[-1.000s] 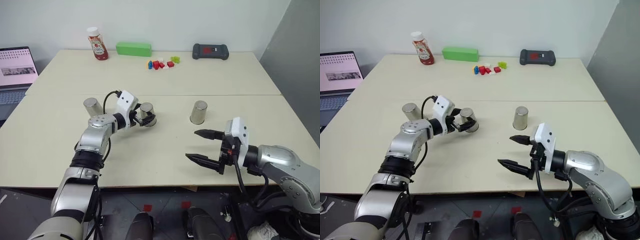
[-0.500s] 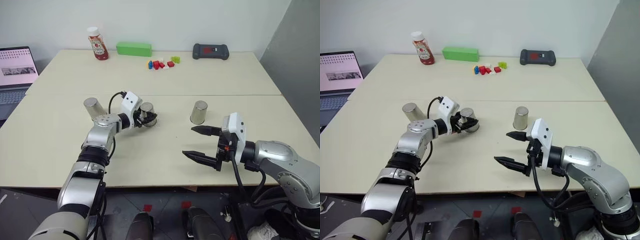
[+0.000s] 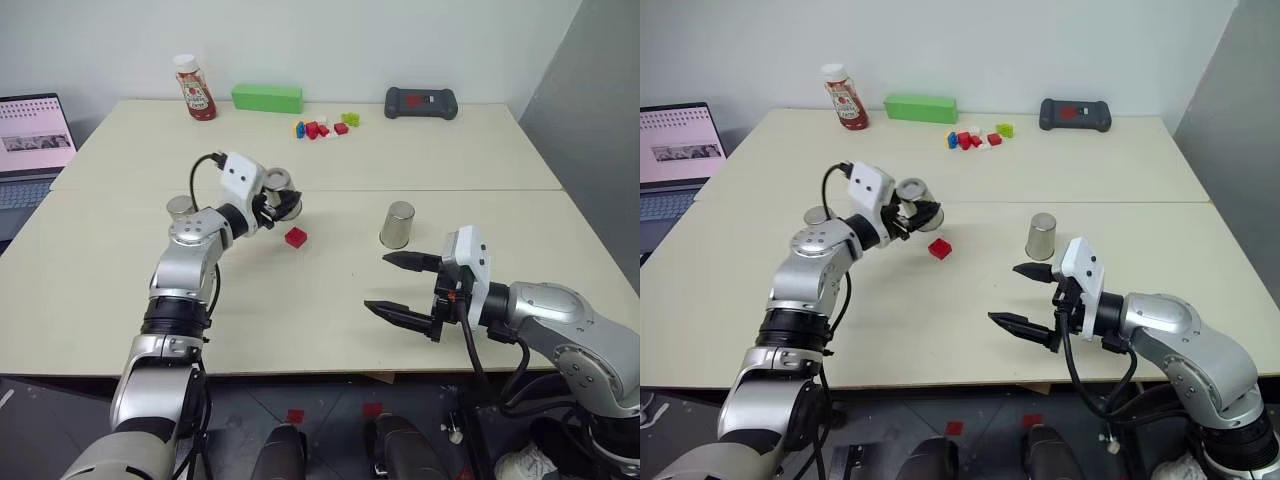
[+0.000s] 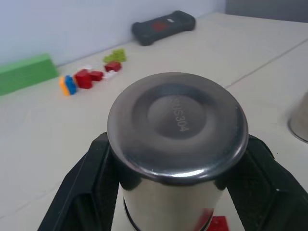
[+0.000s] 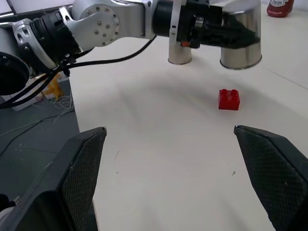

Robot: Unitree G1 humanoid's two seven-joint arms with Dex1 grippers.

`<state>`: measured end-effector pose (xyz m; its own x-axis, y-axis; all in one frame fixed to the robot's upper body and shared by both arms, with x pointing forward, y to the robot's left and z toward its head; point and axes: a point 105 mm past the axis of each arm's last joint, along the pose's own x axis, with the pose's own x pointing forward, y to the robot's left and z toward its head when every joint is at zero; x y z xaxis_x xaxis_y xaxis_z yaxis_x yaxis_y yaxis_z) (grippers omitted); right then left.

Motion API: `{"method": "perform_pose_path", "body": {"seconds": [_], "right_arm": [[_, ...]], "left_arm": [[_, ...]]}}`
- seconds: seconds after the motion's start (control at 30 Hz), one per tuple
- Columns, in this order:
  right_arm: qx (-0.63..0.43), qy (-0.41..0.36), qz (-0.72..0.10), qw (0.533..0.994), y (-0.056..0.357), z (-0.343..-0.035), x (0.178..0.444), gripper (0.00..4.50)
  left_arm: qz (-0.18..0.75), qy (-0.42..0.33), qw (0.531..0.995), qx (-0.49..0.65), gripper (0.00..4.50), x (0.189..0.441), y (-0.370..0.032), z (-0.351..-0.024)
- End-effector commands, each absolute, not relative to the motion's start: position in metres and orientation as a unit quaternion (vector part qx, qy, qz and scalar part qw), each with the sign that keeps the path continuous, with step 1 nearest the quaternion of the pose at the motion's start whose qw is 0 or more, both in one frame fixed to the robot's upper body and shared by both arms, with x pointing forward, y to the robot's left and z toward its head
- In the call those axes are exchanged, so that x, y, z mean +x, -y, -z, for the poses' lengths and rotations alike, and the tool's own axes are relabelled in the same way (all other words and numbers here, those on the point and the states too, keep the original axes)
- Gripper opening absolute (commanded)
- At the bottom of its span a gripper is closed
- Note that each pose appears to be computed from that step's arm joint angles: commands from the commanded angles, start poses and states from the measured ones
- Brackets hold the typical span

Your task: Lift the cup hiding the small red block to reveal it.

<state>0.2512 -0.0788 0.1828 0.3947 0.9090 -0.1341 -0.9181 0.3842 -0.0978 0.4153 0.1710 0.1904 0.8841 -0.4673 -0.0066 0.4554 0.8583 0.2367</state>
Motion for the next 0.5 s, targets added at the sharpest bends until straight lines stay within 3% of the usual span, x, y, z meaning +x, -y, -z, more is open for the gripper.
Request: {"method": "perform_pose_path", "body": {"seconds": [0.03, 0.3, 0.5], "right_arm": [[-0.08, -0.009, -0.561, 0.824, 0.074, -0.191, 0.246, 4.5], [-0.08, -0.005, -0.555, 0.828, 0.077, -0.194, 0.252, 4.5], [-0.08, -0.007, -0.553, 0.829, 0.079, -0.194, 0.252, 4.5]], "left_arm": [[0.183, 0.018, 0.976, 0.114, 2.71, 0.41, -0.198, -0.191], [0.118, -0.036, 0.99, 0.065, 2.71, 0.417, -0.228, -0.159], [0.121, -0.067, 0.989, 0.048, 2.71, 0.422, -0.226, -0.145]]}}
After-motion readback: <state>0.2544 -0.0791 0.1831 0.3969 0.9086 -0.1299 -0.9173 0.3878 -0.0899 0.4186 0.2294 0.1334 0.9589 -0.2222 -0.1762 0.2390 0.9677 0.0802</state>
